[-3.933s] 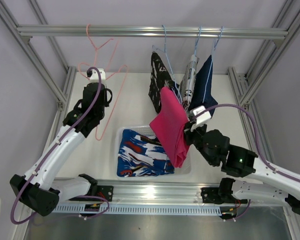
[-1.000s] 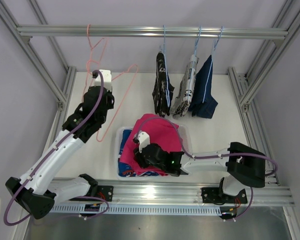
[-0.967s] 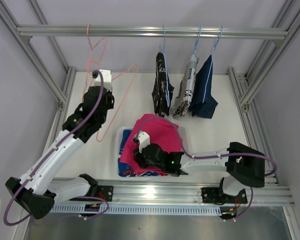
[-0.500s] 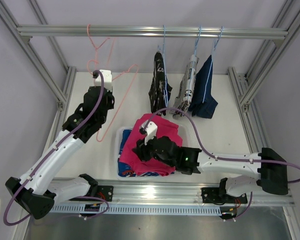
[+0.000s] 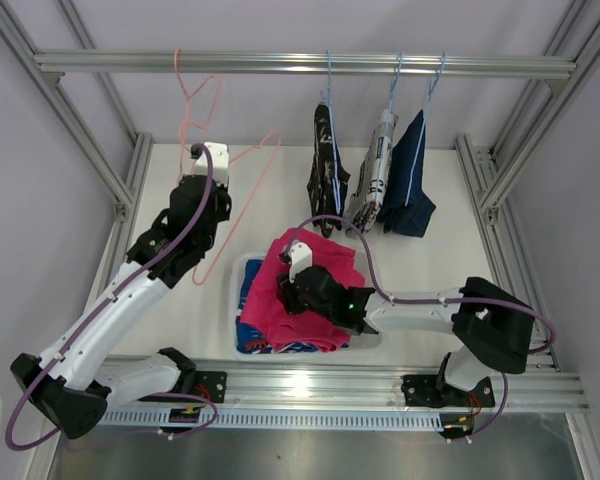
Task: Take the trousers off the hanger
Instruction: Place the trousers in the bin.
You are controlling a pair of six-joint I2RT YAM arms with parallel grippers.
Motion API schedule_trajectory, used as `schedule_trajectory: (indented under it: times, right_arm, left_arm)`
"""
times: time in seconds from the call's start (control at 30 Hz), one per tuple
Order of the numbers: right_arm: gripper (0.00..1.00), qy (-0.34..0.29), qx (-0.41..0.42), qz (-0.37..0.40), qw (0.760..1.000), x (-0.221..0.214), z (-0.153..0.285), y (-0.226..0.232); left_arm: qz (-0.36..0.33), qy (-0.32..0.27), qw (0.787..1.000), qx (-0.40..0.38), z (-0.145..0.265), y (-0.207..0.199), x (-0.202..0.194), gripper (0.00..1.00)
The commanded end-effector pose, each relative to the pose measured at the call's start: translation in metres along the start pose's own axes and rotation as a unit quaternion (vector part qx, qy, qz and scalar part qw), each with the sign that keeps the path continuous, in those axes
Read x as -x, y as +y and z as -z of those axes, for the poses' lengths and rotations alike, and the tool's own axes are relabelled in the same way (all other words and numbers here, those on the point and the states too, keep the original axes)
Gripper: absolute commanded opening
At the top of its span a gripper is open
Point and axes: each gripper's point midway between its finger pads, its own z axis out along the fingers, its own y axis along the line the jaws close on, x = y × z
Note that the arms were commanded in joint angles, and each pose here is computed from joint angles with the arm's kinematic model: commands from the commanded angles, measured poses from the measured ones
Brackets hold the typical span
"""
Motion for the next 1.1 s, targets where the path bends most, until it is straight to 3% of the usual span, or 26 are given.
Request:
schedule_trajectory:
  times: [0.0,0.17,0.57,0.9,1.07]
  right_arm:
    - [0.40,0.027,-0.001,-0.030,0.999,-0.036,-0.014,-0.006]
    - [0.40,0.038,0.001,-0.039,0.998,-0.048,-0.010,-0.005]
    - [0.45,-0.069,-0.020,-0.017,0.997,0.029,0.078,0.022]
    - [0.48,-0.006,-0.115,-0.034,0.993,-0.053,0.060,-0.025]
    - [0.48,-0.001,-0.120,-0.038,0.992,-0.064,0.054,-0.020]
  left_arm:
    - [0.013,-0.037,0.999,0.002,0.006,0.004,0.018,0.01]
    - [0.013,-0.039,0.999,0.002,0.008,0.005,0.020,0.01]
    - [0.014,-0.058,0.998,-0.014,0.020,0.007,0.030,0.01]
    - [0.027,-0.074,0.996,-0.045,0.031,0.002,0.039,0.01]
    - [0.045,-0.107,0.989,-0.096,0.049,-0.006,0.053,0.01]
